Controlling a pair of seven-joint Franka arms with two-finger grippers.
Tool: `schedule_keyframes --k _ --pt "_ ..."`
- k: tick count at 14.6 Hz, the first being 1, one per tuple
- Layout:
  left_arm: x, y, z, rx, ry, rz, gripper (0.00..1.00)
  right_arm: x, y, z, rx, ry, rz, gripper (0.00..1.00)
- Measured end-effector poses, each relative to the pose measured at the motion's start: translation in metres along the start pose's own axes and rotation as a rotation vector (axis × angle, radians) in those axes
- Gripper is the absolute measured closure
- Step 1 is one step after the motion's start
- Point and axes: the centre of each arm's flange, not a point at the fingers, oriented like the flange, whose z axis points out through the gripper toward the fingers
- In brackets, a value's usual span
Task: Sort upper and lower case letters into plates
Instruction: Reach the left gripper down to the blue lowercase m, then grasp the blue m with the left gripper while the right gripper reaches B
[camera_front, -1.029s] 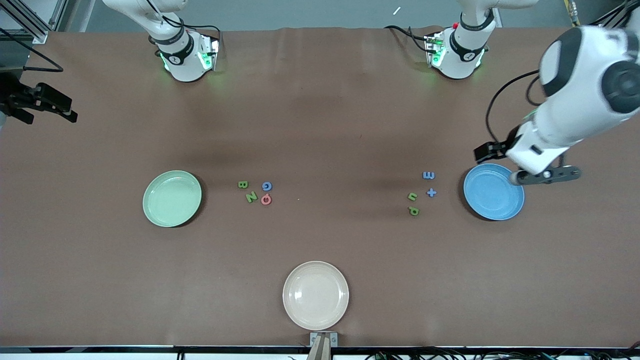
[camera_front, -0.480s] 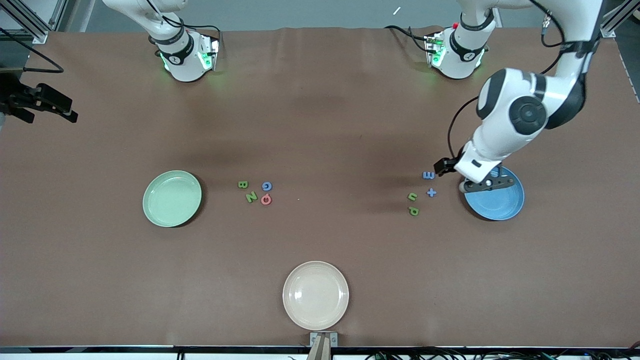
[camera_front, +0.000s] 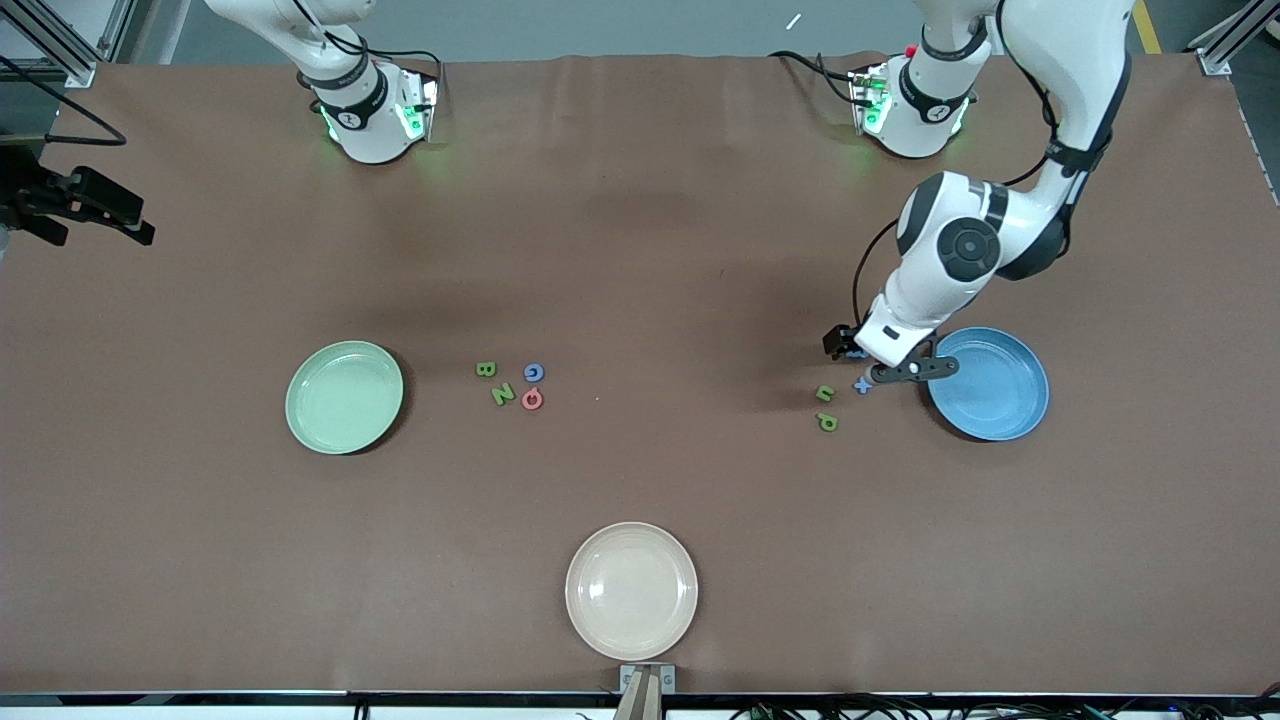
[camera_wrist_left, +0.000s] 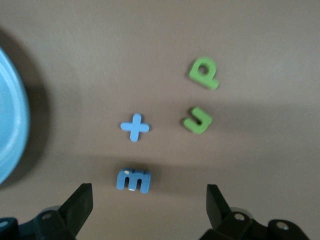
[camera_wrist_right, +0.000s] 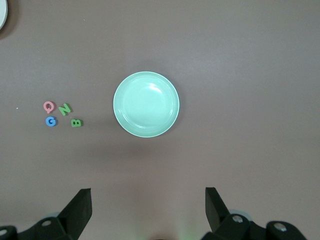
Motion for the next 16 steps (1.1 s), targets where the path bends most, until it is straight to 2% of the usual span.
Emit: schedule_keyframes --k 3,7,12,13,16 --pt "-0.006 -0.001 0.023 0.025 -0.019 0.038 0.00 0.014 0.000 0.024 0.001 -0.044 0.000 0.00" --pt "-0.008 -0.001 0.041 0.041 -0.023 0.074 0.03 0.056 0.004 0.090 -0.002 -0.141 0.005 0.00" --pt "-0.007 -0.001 0.050 0.025 -0.001 0.076 0.13 0.093 -0.007 0.157 -0.005 -0.230 -0.014 0.00" --pt "-0.008 -0.001 0.053 0.026 -0.002 0.078 0.15 0.098 -0.009 0.169 -0.006 -0.244 -0.018 0.00" --pt "-0.008 -0.003 0.058 0.037 -0.004 0.097 0.23 0.109 -0.020 0.192 0.014 -0.238 -0.023 0.00"
